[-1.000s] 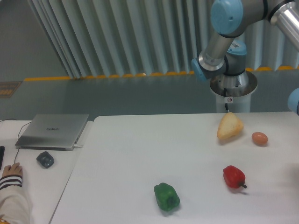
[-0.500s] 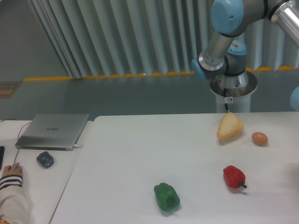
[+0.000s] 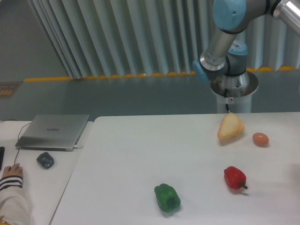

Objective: Place the yellow pepper on the table

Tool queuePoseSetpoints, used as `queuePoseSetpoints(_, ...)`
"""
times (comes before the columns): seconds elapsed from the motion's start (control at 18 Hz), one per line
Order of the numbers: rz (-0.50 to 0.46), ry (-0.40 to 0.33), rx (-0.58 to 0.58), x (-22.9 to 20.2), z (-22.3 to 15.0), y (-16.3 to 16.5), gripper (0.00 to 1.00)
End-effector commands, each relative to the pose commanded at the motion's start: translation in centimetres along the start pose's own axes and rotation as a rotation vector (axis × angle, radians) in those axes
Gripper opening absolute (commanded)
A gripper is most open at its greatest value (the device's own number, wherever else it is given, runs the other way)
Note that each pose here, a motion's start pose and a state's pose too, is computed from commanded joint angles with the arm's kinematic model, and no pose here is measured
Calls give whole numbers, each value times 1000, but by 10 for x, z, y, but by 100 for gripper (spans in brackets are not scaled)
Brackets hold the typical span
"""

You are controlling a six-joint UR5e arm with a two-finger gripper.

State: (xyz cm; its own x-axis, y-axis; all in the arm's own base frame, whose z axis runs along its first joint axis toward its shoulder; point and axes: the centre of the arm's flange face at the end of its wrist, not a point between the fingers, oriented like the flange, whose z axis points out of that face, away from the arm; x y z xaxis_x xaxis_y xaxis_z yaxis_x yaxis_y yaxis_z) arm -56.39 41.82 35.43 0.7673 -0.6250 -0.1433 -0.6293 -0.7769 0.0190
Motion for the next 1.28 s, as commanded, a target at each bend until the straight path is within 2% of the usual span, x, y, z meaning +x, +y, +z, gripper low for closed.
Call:
queuePoseSetpoints(0.17,-5,31,61,11,-15,-8,56)
queuePoseSetpoints(0.56,-26,85,106,28,-42,-34,56)
queuePoseSetpoints(0.78,-105,86,153,35,-52,-61,56)
queuePoseSetpoints(1.0,-117,124,199,40,-55,-67,56)
queuePoseSetpoints(1.17,-117,148,201,49,-53,-88,56)
queuePoseSetpoints(1.28,-196,179,186,54,-46,-108,56)
